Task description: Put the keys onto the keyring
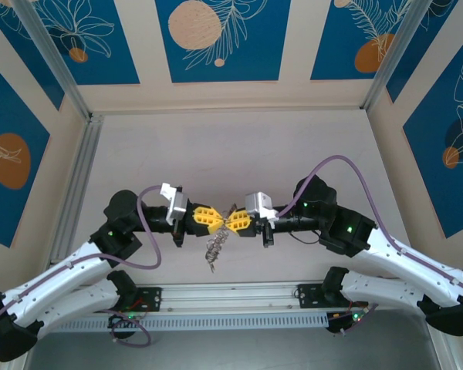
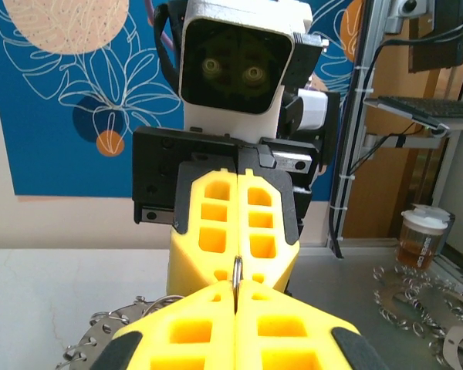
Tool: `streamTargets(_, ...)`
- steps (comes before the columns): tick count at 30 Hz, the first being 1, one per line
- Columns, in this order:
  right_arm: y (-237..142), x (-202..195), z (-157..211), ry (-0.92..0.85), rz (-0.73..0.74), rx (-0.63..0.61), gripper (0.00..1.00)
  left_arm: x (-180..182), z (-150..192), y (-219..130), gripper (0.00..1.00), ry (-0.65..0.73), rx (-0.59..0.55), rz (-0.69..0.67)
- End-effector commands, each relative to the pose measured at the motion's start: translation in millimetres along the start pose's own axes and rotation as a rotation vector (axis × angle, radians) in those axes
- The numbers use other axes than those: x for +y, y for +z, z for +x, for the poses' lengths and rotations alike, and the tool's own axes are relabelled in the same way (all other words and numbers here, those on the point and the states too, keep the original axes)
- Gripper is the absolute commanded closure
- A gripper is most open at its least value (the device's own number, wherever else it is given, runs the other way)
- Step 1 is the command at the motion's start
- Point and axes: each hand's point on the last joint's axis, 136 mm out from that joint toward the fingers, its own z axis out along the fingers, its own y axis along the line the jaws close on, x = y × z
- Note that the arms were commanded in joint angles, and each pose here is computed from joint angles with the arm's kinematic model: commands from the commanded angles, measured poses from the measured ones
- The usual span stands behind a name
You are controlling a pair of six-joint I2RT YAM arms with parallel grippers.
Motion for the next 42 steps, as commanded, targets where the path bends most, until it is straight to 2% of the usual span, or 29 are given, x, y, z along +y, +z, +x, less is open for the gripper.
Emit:
streamTargets(1,-3.8,-7.4,-7.4,0.023,0.033,-0.013,1.0,0.2,-3.0,-3.6,1.0,0.039,0.054,-0.021)
streamTargets(3,-3.7,-10.9,-4.7,0.039,0.042,0.013,1.0,4.7,1.1,-7.3,1.0,0.054,0.123,-0.069)
streamTargets(9,-1.7,-21.0,3.1,0.059,0.084,0.084,1.0,14.9,9.7,-18.6,0.77,0.11,0.334,-0.173)
streamTargets(13,1.2,-24.4,5.7,0.067,0.088,0.114,1.0,17.9,18.2,-20.0,0.72,0.138,0.44,-0.193)
streamTargets(24,8.2,-18.9,4.7,0.051,0.038,0.135,1.0,25.4,28.1,-14.2,0.69,0.162,0.51,-0.194)
streamTargets(28,11.1,-19.0,6.9,0.044,0.035,0.151,1.0,26.1,27.4,-10.8,0.75,0.166,0.508,-0.183)
streamTargets(31,13.1,-18.3,8.0,0.036,0.034,0.163,1.0,26.5,28.4,-8.8,0.89,0.159,0.503,-0.178)
streamTargets(32,13.7,-17.7,8.4,0.031,0.034,0.165,1.0,26.0,28.7,-8.0,1.0,0.157,0.499,-0.173)
streamTargets(38,11.0,-16.4,8.7,0.025,0.043,0.151,1.0,17.9,19.3,-4.9,1.0,0.137,0.399,-0.153)
streamTargets(42,7.0,-12.9,9.2,0.027,0.044,0.129,0.82,6.3,3.4,-4.1,1.0,0.123,0.276,-0.119)
